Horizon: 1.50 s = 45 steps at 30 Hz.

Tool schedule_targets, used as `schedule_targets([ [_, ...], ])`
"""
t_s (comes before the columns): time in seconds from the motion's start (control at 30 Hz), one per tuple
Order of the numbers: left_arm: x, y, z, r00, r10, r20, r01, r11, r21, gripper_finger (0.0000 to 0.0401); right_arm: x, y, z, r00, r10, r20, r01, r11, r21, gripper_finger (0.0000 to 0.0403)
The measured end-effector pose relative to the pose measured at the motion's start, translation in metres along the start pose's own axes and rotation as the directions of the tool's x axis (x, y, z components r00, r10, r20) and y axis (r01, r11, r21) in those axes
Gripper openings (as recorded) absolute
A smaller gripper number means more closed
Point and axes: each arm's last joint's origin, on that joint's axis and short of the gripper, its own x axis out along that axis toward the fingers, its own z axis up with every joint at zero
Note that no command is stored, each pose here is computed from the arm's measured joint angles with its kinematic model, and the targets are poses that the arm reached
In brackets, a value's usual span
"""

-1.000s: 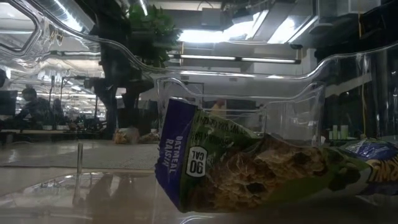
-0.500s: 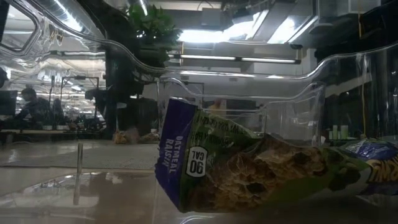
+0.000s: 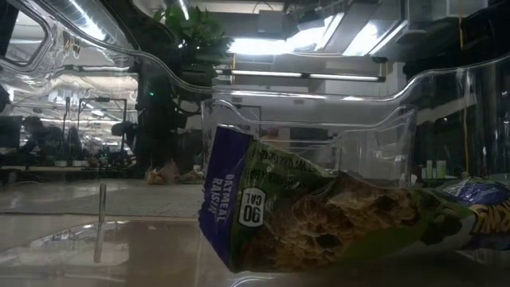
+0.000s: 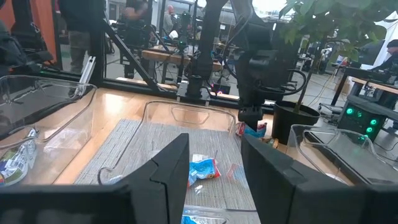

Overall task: Pick and place Granola Bars by type
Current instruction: Put the red granola bar into the middle transparent bin

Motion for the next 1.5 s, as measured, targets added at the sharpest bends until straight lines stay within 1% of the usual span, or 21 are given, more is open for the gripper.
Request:
schedule_targets([
  [0.1, 0.000, -0.001, 0.000, 1.000, -0.014, -0.007, 0.014, 1.000, 0.000, 0.0148, 0.000, 0.000, 0.000, 1.000, 0.000, 0.000, 0.000, 1.000, 0.000, 0.0149],
  [0.33, 0.000, -0.002, -0.001, 0.999, -0.038, -0.024, 0.038, 0.999, 0.000, 0.0048, 0.000, 0.000, 0.000, 1.000, 0.000, 0.000, 0.000, 1.000, -0.001, 0.0149],
  [0.4, -0.001, -0.002, -0.001, 0.999, -0.043, -0.027, 0.043, 0.999, 0.000, 0.0025, 0.000, 0.000, 0.000, 1.000, 0.000, 0.000, 0.000, 1.000, -0.001, 0.0149],
  [0.47, -0.002, -0.003, -0.002, 0.999, -0.046, -0.027, 0.046, 0.999, 0.005, 0.0009, 0.000, 0.000, 0.000, 1.000, 0.000, 0.000, 0.000, 1.000, -0.001, 0.0149],
  [0.63, -0.007, -0.008, -0.008, 0.997, -0.070, -0.035, 0.071, 0.997, 0.012, 0.0008, 0.000, 0.000, 0.000, 1.000, 0.000, 0.000, 0.000, 1.000, -0.001, 0.0149],
  [0.77, -0.017, -0.011, -0.014, 0.994, -0.106, -0.037, 0.107, 0.994, 0.023, 0.0003, 0.000, 0.000, 0.000, 1.000, 0.000, -0.001, 0.000, 1.000, 0.002, 0.0149],
  [0.93, -0.041, -0.005, -0.021, 0.992, -0.125, -0.005, 0.125, 0.992, 0.017, 0.0003, 0.000, 0.000, 0.000, 1.000, 0.000, -0.001, 0.000, 1.000, 0.002, 0.0149],
  [1.1, -0.071, 0.006, -0.024, 0.983, -0.173, 0.068, 0.174, 0.985, -0.007, 0.0003, 0.000, 0.000, 0.000, 1.000, 0.000, -0.001, 0.000, 1.000, 0.000, 0.0149],
  [1.2, -0.088, 0.012, -0.026, 0.965, -0.237, 0.110, 0.240, 0.971, -0.013, 0.0002, 0.000, 0.000, 0.000, 1.000, 0.000, -0.001, 0.000, 1.000, 0.000, 0.0149],
  [1.3, -0.107, 0.017, -0.031, 0.941, -0.306, 0.148, 0.307, 0.952, 0.012, 0.0003, 0.000, 0.000, 0.000, 1.000, 0.001, -0.001, -0.001, 1.000, 0.000, 0.0149],
  [1.43, -0.131, 0.024, -0.039, 0.898, -0.390, 0.204, 0.388, 0.920, 0.049, 0.0002, 0.000, 0.000, 0.000, 1.000, 0.000, -0.001, 0.000, 1.000, 0.000, 0.0149],
  [1.5, -0.146, 0.026, -0.040, 0.870, -0.433, 0.235, 0.425, 0.901, 0.084, 0.0003, 0.000, 0.000, 0.000, 1.000, 0.000, -0.001, 0.000, 1.000, 0.002, 0.0149],
])
